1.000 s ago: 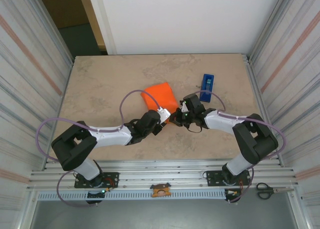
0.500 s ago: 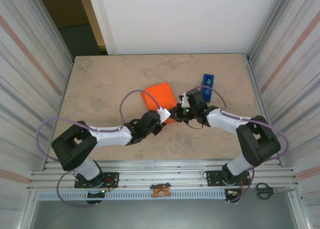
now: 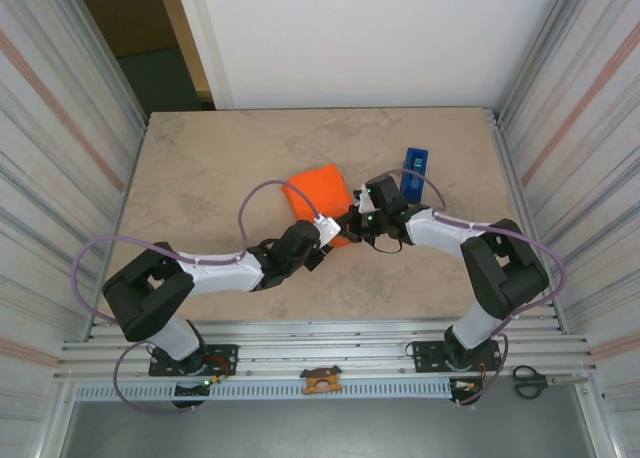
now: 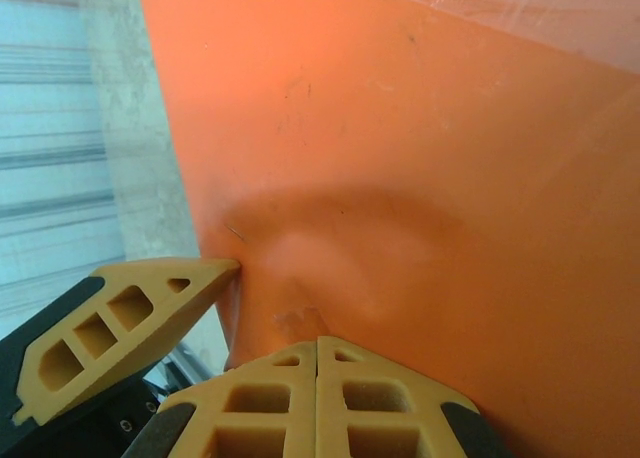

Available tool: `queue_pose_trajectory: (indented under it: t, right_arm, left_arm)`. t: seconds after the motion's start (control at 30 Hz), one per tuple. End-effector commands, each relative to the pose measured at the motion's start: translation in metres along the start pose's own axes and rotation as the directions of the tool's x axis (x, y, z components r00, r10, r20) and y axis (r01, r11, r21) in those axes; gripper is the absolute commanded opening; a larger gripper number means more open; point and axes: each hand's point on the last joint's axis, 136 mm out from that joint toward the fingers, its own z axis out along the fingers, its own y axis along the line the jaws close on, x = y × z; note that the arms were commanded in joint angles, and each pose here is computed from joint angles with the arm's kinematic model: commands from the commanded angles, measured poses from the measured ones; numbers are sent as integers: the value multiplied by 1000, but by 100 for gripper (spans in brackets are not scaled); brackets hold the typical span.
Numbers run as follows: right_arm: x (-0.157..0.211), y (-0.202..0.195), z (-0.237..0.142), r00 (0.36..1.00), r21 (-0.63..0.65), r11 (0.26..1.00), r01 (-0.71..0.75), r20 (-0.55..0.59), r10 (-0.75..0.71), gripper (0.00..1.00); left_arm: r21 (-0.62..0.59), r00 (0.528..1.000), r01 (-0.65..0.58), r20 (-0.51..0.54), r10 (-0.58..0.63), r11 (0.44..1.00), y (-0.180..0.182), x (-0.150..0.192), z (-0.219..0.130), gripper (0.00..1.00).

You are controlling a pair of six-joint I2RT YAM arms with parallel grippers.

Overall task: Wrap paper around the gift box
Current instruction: Wrap the gift box with the wrapping paper, then stand up the gift box at the center of the table.

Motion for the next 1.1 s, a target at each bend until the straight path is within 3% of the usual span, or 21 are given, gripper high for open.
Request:
queue_pose_trajectory:
  t: [0.0,0.43,0.63,0.73,0.8,0.93,1.07]
  right_arm:
    - [-8,12,-17,998,16,999,48,36,-49,1]
    - [-12,-35,-74,987,99,995,-23,159,7,8]
    - [-19,-35,-80,986,98,995,-10,170,-7,21]
    - [-26,-34,-81,986,90,996,-2,165,-13,32]
    - [-32,-33,-81,987,93,996,8,161,-23,41]
    - [-49,-29,-81,984,105,994,41,169,-59,61]
    - [-67,-24,-70,989,107,992,61,127,-75,69]
  left_arm:
    - [113,966,-31,-253,59,993,-24,78,-4,49]
    - [128,994,-9,-107,23,992,-10,25,-25,66]
    - [179,999,38,-12,-36,983,-1,-6,-40,81]
    - [182,997,63,27,-69,981,5,-18,-52,98]
    - [190,994,87,54,-99,978,10,-26,-63,99]
    - [97,956,261,114,-271,960,49,-38,-86,99]
    - [-9,834,548,85,-546,836,94,-21,-104,99]
